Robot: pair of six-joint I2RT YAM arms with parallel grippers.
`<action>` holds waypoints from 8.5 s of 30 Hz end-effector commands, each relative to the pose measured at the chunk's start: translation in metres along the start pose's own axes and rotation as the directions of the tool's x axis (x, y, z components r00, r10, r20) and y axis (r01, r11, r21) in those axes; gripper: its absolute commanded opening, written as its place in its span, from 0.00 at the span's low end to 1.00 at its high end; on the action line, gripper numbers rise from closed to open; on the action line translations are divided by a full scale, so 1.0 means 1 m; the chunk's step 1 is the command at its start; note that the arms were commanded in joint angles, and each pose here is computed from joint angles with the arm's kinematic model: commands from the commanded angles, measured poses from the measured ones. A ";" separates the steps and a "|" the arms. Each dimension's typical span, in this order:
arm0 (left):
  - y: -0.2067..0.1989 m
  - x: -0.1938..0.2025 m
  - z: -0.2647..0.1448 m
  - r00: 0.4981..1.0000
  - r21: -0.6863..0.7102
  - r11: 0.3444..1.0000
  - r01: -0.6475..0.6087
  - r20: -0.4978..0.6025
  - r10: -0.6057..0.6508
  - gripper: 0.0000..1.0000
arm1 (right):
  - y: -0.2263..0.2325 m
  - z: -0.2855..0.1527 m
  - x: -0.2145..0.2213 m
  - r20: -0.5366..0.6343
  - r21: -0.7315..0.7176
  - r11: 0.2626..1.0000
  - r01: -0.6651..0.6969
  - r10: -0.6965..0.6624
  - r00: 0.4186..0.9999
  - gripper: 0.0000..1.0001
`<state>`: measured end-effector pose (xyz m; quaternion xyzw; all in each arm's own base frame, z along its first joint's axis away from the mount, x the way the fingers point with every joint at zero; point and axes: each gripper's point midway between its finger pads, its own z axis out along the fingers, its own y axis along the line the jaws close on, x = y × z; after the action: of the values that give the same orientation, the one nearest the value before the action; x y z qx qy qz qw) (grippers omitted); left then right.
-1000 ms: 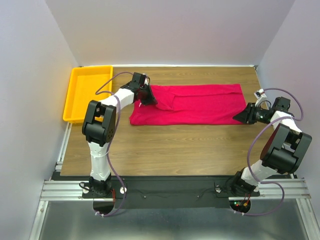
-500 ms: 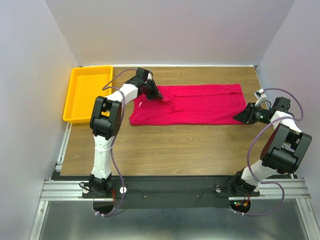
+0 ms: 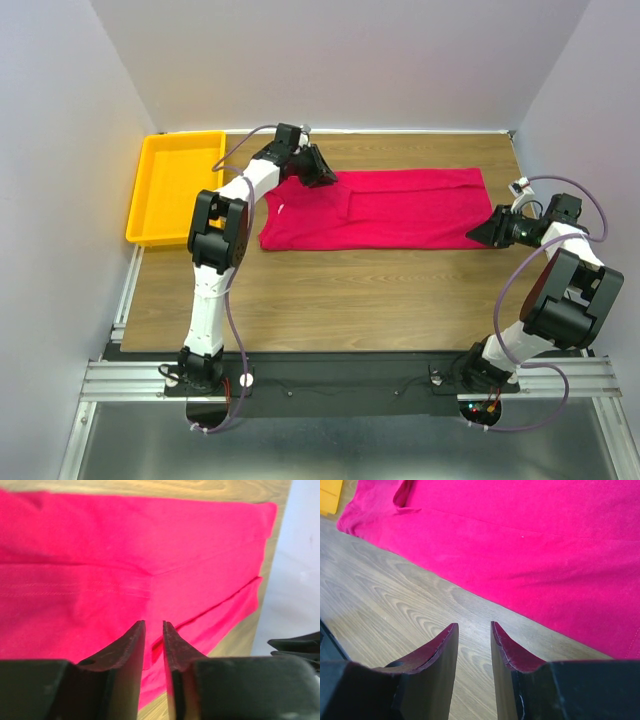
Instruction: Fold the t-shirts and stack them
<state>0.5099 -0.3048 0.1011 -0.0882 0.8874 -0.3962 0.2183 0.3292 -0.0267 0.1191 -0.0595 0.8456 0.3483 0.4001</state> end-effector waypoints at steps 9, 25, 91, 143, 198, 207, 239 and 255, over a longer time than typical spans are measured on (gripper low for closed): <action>-0.054 -0.069 -0.100 0.896 -0.009 0.948 -0.317 0.325 0.303 0.44 | 0.005 -0.006 -0.005 0.023 0.002 0.999 0.051 -0.051 0.998 0.38; 0.071 0.074 -0.241 0.872 -0.247 0.964 -0.102 0.443 0.206 0.69 | -0.020 -0.025 -0.044 -0.009 0.188 0.966 0.177 -0.179 0.984 0.43; 0.154 0.069 -0.157 0.903 -0.247 0.955 0.161 0.427 -0.042 0.38 | -0.097 -0.021 -0.001 -0.140 0.465 0.883 -0.058 0.138 0.981 0.52; 0.152 0.016 -0.132 0.918 -0.282 0.957 0.071 0.394 0.048 0.17 | -0.078 -0.095 0.118 -0.380 0.671 0.720 0.177 0.129 0.916 0.05; 0.070 0.070 -0.281 0.763 -0.161 0.981 -0.112 0.619 0.189 0.85 | 0.073 0.380 -0.114 -0.108 -0.095 0.963 0.251 -0.260 0.960 0.74; 0.044 0.034 -0.256 0.774 -0.136 0.959 -0.249 0.567 0.281 0.78 | 0.056 0.331 -0.153 -0.045 -0.137 0.938 0.320 -0.328 0.944 0.74; 0.058 -0.067 -0.139 0.897 -0.285 0.945 -0.161 0.358 0.261 0.58 | -0.098 0.017 -0.098 -0.120 0.339 0.919 0.203 -0.172 0.978 0.74; 0.077 0.073 -0.165 0.874 -0.139 0.973 0.182 0.476 -0.096 0.57 | -0.015 -0.005 -0.080 -0.022 0.232 0.959 0.160 -0.160 0.987 0.77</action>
<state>0.3409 -0.1765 0.0981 -0.2146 0.8698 -0.2939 0.3333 0.3928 -0.0657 0.1551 -0.0728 0.8872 0.1982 0.4101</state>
